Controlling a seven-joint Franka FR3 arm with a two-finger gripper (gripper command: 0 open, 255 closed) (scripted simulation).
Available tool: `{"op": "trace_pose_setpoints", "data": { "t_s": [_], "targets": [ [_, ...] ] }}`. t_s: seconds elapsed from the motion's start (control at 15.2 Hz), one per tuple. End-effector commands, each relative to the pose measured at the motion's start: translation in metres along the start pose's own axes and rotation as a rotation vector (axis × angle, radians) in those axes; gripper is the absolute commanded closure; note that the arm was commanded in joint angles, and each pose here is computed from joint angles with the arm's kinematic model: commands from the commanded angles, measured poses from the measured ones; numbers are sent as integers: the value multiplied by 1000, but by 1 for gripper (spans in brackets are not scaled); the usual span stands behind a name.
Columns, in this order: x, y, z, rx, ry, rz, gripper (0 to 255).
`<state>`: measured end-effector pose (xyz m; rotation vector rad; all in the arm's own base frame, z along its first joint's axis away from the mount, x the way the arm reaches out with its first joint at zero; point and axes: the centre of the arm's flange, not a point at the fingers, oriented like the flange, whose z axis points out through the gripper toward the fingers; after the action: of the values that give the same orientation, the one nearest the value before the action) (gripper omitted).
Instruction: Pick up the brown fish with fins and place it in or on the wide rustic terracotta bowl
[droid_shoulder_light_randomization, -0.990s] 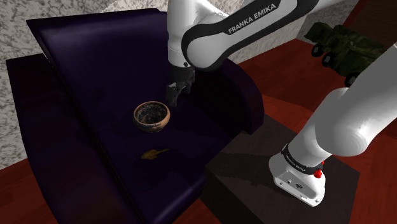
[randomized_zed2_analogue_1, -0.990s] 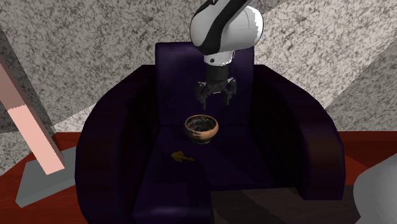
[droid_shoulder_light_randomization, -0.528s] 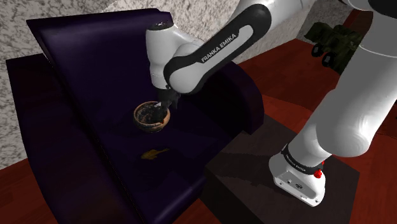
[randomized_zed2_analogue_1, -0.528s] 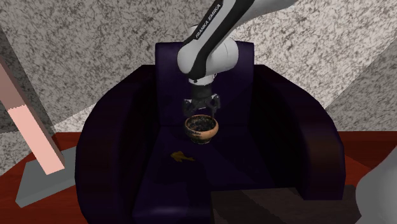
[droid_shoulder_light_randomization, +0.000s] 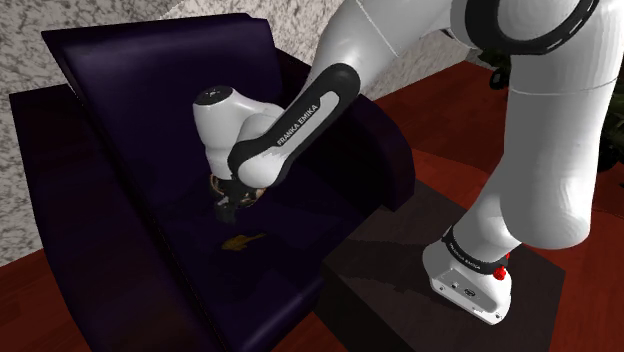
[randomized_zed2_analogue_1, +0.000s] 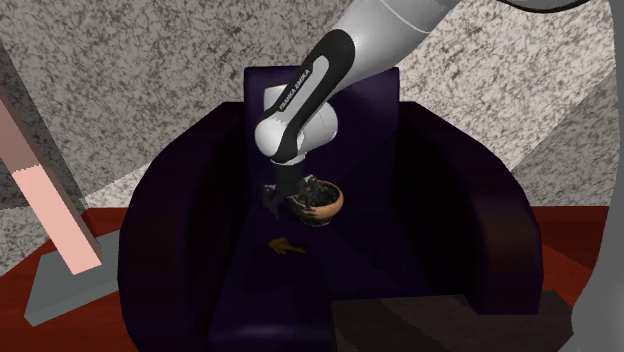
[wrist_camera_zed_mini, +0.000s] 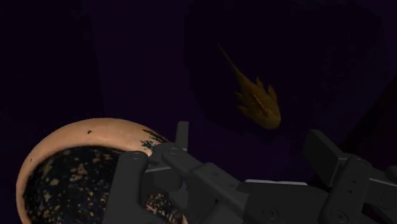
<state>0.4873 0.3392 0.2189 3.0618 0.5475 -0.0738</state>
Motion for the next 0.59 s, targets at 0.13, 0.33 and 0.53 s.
{"op": "trace_pose_setpoints", "data": {
  "t_s": [0.13,0.33,0.53],
  "targets": [
    [20,-26,45,-1,-23,-23,0],
    [31,-44,71,-1,-37,-38,0],
    [31,-44,87,-1,-37,-38,0]
  ]
}}
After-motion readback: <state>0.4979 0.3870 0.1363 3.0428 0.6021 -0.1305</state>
